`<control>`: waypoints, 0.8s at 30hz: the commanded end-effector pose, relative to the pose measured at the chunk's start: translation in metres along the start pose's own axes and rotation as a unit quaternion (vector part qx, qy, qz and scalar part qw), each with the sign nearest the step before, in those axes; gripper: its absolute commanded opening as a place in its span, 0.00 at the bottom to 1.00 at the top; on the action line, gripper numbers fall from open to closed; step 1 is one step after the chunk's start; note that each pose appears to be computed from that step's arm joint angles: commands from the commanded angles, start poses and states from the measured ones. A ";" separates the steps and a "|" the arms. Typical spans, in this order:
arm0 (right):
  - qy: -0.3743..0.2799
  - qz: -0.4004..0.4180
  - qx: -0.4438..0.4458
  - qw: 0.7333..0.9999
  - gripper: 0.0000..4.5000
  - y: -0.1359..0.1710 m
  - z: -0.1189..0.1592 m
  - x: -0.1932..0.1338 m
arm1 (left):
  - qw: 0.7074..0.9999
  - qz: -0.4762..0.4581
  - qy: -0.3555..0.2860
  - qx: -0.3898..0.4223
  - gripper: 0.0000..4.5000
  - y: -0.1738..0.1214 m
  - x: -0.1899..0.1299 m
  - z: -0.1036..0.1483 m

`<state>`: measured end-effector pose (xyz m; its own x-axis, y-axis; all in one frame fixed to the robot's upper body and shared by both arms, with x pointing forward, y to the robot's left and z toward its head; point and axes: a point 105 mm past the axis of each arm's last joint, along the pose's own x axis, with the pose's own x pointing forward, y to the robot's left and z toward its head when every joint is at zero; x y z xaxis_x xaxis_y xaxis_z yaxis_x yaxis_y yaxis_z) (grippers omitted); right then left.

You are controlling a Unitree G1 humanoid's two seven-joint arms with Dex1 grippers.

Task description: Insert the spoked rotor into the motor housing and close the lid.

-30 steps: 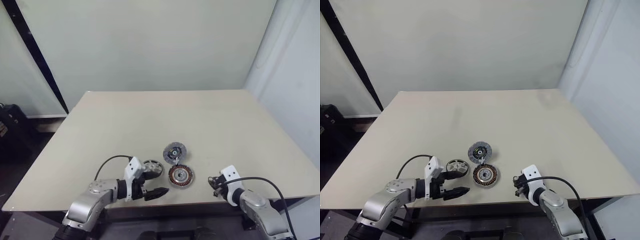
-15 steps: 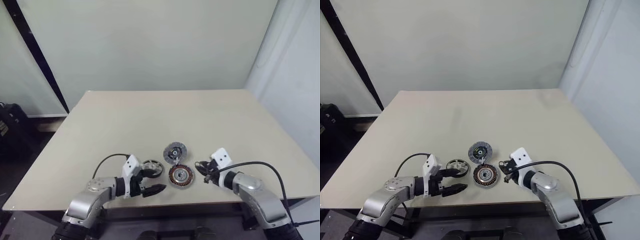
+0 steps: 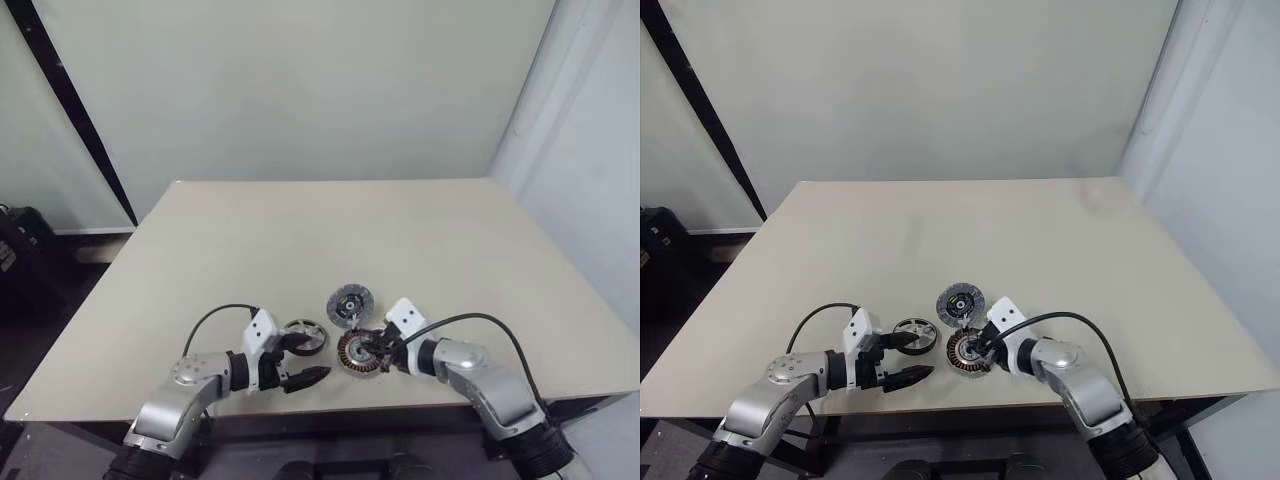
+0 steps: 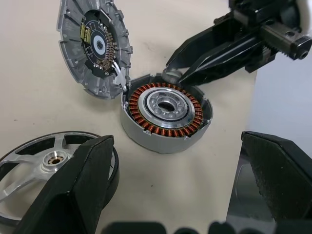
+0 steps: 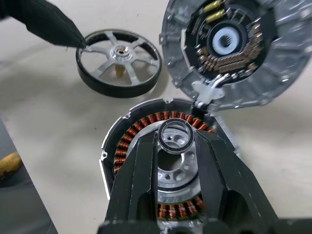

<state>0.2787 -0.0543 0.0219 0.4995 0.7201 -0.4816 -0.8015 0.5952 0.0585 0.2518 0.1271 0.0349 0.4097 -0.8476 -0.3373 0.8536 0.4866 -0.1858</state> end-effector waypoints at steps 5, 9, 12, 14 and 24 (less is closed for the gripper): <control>-0.014 0.000 -0.020 1.000 0.18 -0.003 0.008 0.006 | 1.000 -0.003 -0.010 0.017 1.00 0.000 -0.001 0.007; -0.013 -0.002 -0.019 1.000 0.18 -0.004 0.006 0.008 | 1.000 -0.002 -0.010 0.017 1.00 0.000 -0.002 0.008; -0.012 -0.003 -0.019 1.000 0.18 -0.005 0.005 0.008 | 1.000 -0.002 -0.010 0.018 1.00 0.000 -0.002 0.008; -0.011 -0.004 -0.019 1.000 0.18 -0.005 0.004 0.009 | 1.000 -0.002 -0.010 0.018 1.00 0.000 -0.002 0.008; -0.002 -0.001 -0.017 1.000 0.18 -0.005 0.000 0.009 | 1.000 -0.001 -0.010 0.019 1.00 0.002 -0.001 0.009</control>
<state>0.2806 -0.0534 0.0045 0.4848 0.7112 -0.5091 -0.8018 0.5939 0.0662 0.2507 0.1276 0.0334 0.4085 -0.8461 -0.3423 0.8527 0.4876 -0.1876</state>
